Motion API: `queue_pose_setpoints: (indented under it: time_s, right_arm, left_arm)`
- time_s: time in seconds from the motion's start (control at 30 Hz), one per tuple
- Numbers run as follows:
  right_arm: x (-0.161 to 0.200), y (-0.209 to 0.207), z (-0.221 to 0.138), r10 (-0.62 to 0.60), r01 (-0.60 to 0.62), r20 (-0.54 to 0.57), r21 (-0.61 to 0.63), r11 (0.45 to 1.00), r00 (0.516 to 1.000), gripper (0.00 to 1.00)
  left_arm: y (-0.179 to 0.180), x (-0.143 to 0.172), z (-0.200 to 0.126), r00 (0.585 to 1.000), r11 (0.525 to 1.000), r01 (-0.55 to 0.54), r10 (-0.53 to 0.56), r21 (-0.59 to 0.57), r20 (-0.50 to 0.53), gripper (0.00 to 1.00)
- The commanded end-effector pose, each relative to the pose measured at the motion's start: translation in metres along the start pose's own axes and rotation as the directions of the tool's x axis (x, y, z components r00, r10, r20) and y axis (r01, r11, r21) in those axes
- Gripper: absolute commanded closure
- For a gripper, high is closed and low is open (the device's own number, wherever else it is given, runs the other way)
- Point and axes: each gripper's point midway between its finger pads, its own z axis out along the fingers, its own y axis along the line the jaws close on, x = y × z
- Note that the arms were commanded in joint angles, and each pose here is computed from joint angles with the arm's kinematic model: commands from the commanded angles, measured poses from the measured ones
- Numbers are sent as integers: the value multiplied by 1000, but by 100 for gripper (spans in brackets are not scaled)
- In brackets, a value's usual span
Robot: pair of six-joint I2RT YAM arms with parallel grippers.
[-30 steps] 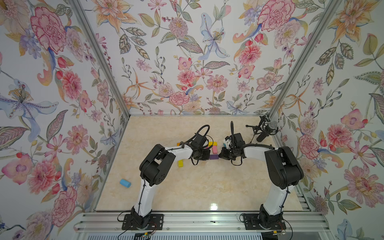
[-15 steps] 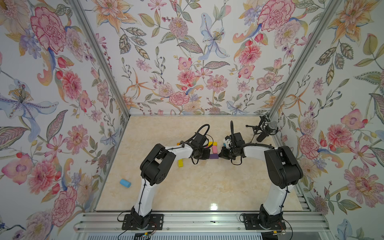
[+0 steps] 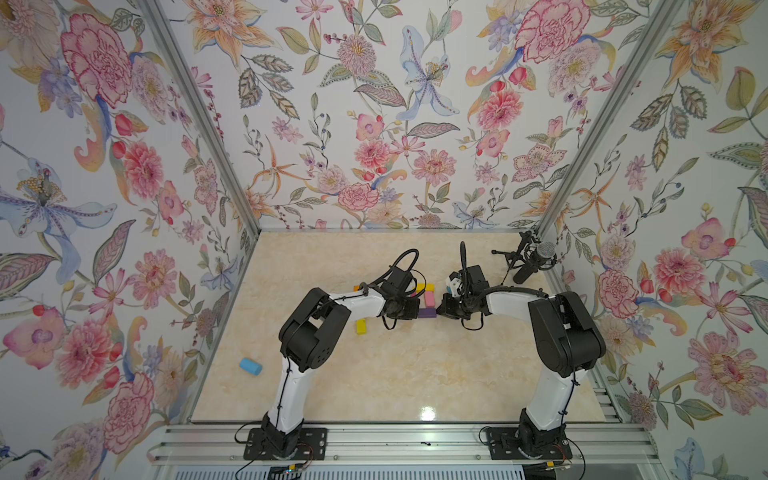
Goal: Assemble the letter p with building blocks
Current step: Assemble the building block at the center of the board.
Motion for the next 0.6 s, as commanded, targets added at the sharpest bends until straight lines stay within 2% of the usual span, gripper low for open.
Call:
queue_pose_setpoints:
  time_s: [0.0, 0.57]
  right_arm:
    - [14, -4, 2, 20, -20, -36, 12, 1000, 999, 100]
    - [25, -8, -9, 26, -25, -27, 28, 999, 999, 100]
  left_arm:
    - [16, 12, -4, 1000, 998, 17, -18, -61, -23, 100]
    - [22, 11, -12, 1000, 995, 10, -11, -102, -4, 100]
